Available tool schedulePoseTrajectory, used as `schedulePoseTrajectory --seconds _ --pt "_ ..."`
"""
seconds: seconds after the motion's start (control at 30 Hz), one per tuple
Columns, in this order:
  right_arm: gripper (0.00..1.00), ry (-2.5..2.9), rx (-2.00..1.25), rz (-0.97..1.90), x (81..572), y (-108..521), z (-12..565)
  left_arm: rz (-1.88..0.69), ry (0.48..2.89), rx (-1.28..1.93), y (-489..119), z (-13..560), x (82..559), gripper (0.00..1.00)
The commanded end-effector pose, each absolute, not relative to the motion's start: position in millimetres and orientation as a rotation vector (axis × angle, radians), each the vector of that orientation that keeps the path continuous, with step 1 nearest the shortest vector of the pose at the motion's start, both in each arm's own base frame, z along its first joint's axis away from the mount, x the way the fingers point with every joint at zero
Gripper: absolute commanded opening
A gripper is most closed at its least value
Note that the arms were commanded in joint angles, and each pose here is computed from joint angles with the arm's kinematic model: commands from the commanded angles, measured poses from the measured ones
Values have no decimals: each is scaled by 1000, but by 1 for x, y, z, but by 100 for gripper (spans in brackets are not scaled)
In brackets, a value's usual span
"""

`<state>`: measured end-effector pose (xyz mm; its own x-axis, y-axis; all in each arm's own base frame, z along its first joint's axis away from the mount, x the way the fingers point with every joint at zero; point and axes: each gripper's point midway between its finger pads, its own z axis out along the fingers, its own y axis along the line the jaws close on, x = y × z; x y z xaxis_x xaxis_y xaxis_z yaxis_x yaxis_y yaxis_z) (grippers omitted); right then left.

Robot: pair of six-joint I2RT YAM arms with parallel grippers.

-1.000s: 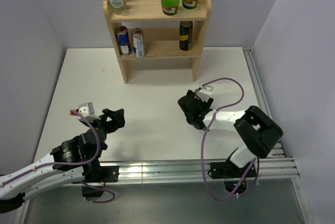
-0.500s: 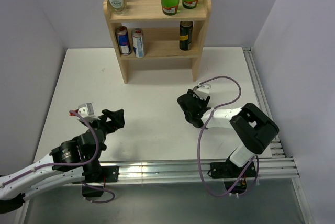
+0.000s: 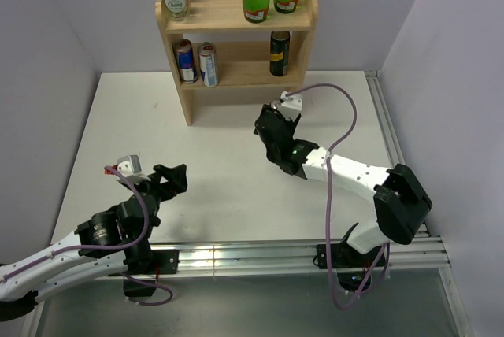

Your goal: Place and organize the beverage onto the shelf

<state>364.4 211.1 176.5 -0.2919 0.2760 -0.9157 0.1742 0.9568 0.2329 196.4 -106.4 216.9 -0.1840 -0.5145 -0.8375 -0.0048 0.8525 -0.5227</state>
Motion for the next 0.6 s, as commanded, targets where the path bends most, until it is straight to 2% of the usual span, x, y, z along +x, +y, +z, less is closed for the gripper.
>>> schedulePoseTrajectory --seconds 0.0,0.37,0.57 --pt "0 1717 363 198 381 225 263 -506 1688 -407 -108 223 196 88" --pt "0 1660 254 152 423 266 320 -522 1682 -407 -108 224 195 88" --pt "0 1636 243 114 446 273 335 -524 1687 -405 -109 224 195 93"
